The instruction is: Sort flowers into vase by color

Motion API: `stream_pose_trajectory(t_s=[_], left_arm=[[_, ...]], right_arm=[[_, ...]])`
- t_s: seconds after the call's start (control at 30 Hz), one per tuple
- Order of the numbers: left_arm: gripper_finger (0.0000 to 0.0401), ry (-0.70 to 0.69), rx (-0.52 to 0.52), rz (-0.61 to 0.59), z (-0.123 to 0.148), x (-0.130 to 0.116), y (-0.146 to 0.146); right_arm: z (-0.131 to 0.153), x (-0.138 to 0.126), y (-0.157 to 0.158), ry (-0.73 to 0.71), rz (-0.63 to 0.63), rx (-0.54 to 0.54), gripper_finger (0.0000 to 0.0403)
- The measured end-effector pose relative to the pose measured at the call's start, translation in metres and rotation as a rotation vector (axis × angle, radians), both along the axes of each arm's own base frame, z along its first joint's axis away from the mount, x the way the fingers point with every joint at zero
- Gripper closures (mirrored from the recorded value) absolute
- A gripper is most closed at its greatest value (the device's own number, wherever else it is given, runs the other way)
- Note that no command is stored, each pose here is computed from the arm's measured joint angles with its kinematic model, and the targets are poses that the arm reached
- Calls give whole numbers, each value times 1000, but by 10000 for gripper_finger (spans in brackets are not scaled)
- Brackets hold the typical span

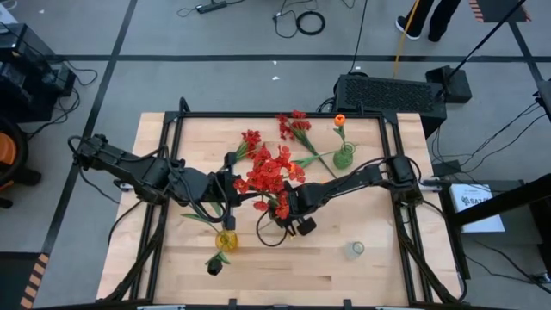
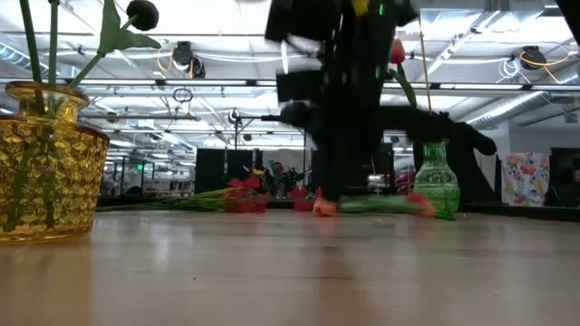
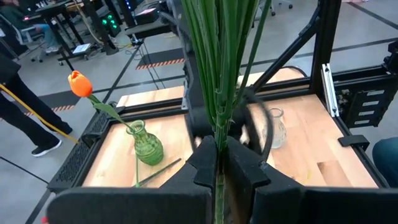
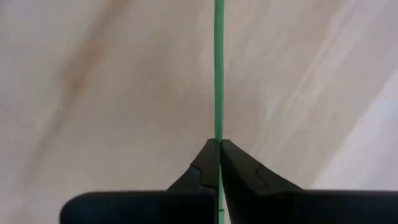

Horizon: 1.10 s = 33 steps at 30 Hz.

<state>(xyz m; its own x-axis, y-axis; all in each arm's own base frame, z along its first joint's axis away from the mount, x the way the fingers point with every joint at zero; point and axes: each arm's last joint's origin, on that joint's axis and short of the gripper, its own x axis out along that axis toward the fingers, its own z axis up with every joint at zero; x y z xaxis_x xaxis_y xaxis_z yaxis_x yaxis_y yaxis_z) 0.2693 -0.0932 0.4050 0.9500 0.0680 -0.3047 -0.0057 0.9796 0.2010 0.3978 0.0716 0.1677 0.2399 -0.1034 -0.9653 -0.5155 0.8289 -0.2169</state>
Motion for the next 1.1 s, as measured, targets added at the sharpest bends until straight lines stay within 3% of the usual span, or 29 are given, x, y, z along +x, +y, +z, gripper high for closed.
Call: stream_pose_trajectory(t_s=[0.13,0.5,0.93,1.1], left_arm=[[381,0,0,0,0,0,0],[381,1,0,0,0,0,0],[381,1,0,0,0,0,0],[381,2,-21,8,-2,3,-1]], right_arm=[[20,-4,16,40,-73,31,402],[26,-24,45,100,-338,-7,403],[38,-68,77,71,-310,-507,402],[51,-79,86,-33,-298,-610,402]])
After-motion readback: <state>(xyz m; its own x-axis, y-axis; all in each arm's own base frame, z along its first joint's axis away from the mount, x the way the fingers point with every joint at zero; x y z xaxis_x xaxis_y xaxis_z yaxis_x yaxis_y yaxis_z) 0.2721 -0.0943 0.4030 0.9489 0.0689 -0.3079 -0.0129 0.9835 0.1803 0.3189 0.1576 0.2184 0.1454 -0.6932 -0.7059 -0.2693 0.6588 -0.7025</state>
